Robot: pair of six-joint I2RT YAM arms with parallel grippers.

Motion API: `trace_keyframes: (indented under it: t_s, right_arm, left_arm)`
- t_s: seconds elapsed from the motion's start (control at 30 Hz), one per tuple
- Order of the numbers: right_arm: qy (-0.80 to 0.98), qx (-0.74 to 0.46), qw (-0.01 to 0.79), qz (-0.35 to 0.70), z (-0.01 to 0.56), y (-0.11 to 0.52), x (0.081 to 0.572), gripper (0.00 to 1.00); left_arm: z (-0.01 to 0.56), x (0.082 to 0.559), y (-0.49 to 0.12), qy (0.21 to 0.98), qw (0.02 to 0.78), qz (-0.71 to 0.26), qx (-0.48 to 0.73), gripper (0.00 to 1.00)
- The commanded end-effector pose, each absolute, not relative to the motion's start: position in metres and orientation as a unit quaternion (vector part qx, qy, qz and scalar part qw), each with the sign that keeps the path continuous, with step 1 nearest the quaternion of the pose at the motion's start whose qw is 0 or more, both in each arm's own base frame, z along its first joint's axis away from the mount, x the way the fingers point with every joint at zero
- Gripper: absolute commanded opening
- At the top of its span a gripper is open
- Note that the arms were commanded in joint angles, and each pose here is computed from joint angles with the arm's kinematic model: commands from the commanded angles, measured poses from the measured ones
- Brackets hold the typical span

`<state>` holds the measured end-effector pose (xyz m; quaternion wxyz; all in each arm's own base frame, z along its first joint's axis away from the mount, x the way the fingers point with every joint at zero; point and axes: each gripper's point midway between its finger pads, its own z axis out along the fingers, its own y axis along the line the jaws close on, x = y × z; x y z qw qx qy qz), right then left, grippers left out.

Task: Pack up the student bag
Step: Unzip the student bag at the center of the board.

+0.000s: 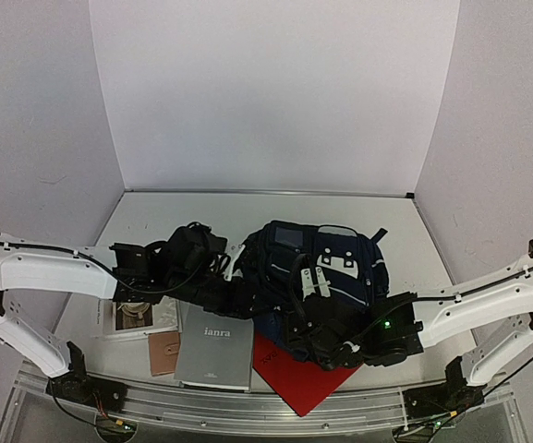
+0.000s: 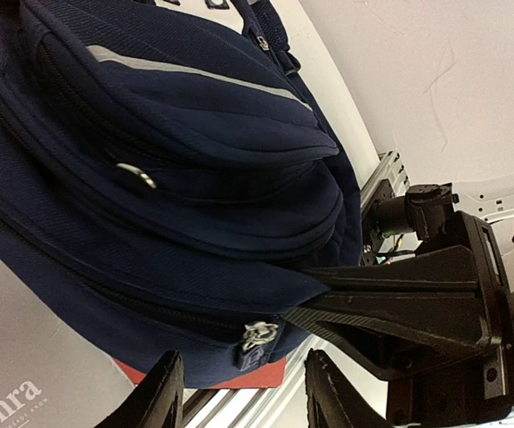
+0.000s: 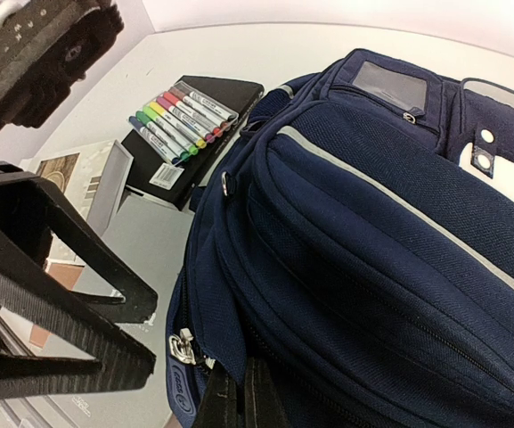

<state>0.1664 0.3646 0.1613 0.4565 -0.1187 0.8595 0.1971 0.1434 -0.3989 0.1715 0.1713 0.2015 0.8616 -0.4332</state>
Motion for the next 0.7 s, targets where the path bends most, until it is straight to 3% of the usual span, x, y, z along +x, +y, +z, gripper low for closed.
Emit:
trace_keyframes:
  t_s: [0.0,0.2,0.57,0.67]
  right_arm:
    - [0.842,-0.079,0.491,0.21,0.193,0.366,0.179,0.0]
    - [0.841,-0.079,0.492,0.209,0.193,0.365,0.179,0.0]
    - [0.84,-0.079,0.494,0.207,0.194,0.364,0.18,0.0]
    - [0.84,-0.079,0.494,0.208,0.194,0.364,0.179,0.0]
  left_arm:
    - [0.194,0.14,-0.42,0.842,0.186,-0.451,0.23,0.47]
    - [0.176,0.138,-0.423,0.86,0.173,-0.422,0.229,0.46]
    - [0.157,0.13,-0.42,0.878,0.161,-0.383,0.236,0.22]
    - [0.159,0.131,-0.418,0.877,0.168,-0.385,0.234,0.19]
